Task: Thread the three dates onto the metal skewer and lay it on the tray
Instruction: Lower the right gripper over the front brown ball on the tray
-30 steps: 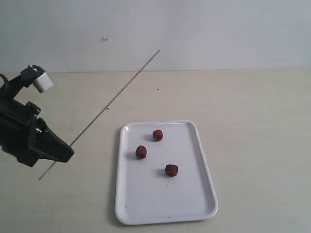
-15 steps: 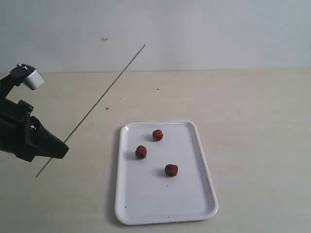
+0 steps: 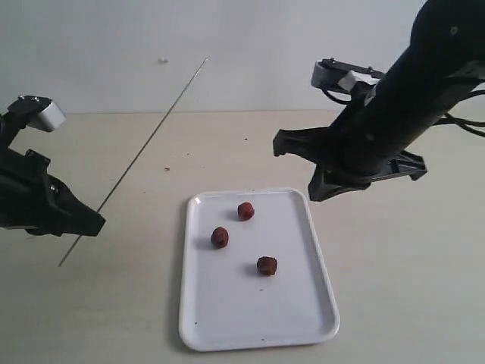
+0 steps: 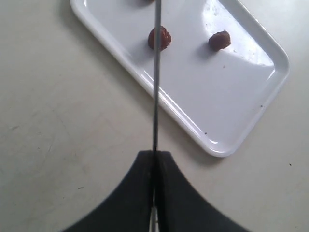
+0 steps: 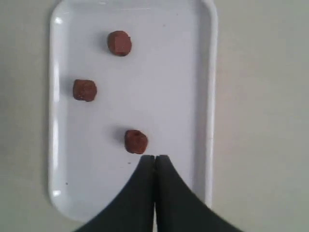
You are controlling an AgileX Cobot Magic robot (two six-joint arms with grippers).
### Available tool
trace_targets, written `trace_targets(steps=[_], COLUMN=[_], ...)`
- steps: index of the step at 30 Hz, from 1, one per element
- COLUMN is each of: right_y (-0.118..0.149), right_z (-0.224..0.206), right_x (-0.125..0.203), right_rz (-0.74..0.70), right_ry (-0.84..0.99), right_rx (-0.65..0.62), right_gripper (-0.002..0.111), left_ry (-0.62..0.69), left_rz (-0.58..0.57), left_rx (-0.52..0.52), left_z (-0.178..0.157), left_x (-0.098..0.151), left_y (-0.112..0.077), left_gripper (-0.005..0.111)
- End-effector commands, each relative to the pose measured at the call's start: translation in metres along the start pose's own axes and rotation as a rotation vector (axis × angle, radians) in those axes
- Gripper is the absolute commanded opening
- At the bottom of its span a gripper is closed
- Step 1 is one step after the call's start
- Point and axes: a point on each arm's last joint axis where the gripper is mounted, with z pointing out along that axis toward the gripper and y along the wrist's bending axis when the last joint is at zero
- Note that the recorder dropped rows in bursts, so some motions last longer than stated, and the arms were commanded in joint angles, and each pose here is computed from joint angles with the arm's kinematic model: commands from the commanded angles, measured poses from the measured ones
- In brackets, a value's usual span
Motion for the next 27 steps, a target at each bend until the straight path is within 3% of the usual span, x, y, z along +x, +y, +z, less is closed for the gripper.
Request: trace_targets(steps=[1, 4, 8, 11, 15, 19, 22, 27], right_y=[0.011, 0.011, 0.021, 0.031, 0.031, 0.022, 0.027, 0.036], right_z=[0.015, 0.036, 0.035, 0.031, 0.03, 0.044, 0.058, 0.077], right_x=[0.0, -0.002, -0.01, -0.016, -0.013, -0.007, -0.003, 0.003], right_rz=[0.079, 0.11, 0.014, -0.042, 0.081, 0.144, 0.21, 0.247], right_ry=[0.035, 0.08, 0.035, -0.021, 0.048, 0.135, 0.165, 0.177], right_rx=[-0.091, -0.033, 0.106, 0.113, 0.051, 0.139, 0.136, 0.117], right_gripper=[0.0, 0.006, 0.006, 0.006, 0.006, 0.006, 0.013, 0.038], left_ry=[-0.034, -0.045, -0.044, -0.044, -0.045, -0.055, -0.054, -0.059], left_rz=[-0.033, -0.042, -0.055, -0.055, -0.056, -0.066, -0.066, -0.073], left_rx=[-0.001, -0.003, -0.012, -0.012, -0.012, -0.007, -0.005, 0.0], left_z=[-0.002, -0.002, -0.002, -0.002, -0.002, -0.002, -0.002, -0.002], left_x=[-0.002, -0.003, -0.003, -0.003, -0.003, -0.004, -0.004, -0.004], left_y=[-0.001, 0.0, 0.001, 0.001, 0.0, 0.0, 0.0, -0.001], left_gripper=[0.0, 0.0, 0.0, 0.0, 0.0, 0.0, 0.0, 0.0])
